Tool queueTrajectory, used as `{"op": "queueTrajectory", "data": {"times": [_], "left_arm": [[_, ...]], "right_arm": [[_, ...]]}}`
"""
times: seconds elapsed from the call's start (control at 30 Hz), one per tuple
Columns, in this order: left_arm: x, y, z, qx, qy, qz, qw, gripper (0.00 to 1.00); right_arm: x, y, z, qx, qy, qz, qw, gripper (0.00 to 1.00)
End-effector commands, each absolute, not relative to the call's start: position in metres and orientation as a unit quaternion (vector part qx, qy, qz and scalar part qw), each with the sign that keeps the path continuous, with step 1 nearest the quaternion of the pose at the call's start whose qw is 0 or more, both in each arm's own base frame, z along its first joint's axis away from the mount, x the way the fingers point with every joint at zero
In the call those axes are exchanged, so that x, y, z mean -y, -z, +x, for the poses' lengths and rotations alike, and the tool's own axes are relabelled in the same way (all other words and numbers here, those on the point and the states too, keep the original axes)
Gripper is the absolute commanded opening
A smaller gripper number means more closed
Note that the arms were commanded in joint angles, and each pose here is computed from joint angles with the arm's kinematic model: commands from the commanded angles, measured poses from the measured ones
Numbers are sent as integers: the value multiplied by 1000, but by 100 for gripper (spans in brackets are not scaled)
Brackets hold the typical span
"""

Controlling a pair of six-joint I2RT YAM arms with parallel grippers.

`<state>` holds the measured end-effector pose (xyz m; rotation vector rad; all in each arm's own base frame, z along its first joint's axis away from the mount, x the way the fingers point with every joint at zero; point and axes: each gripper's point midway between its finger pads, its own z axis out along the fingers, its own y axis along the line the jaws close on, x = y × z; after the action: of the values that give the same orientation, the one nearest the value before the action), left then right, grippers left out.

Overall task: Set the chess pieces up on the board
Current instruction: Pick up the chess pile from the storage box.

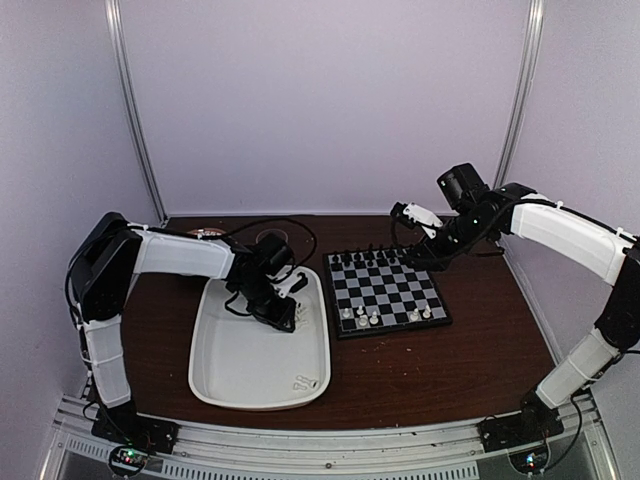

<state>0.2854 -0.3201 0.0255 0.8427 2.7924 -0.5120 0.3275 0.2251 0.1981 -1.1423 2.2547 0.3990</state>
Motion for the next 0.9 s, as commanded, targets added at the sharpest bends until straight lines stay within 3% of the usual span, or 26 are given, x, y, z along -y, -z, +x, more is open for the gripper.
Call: {"op": "queueTrajectory", "data": {"times": [0.0, 0.17, 0.47, 0.67, 0.87], "left_arm": [[331, -26, 292, -933, 194, 288, 98, 21], [331, -25, 287, -931, 198, 293, 92, 22], [326, -34, 288, -931, 188, 295, 106, 8], [319, -74, 281, -917, 205, 310, 148, 5], [331, -137, 259, -858, 307, 346, 222, 5]], "right_arm": [[-226, -198, 328, -843, -157, -427, 289, 25], [-226, -196, 328, -844, -157, -426, 286, 24], [-228, -193, 328, -844, -161, -427, 281, 24], [-237, -199, 325, -838, -191, -429, 278, 24], [-271, -217, 312, -818, -301, -428, 241, 28]]}}
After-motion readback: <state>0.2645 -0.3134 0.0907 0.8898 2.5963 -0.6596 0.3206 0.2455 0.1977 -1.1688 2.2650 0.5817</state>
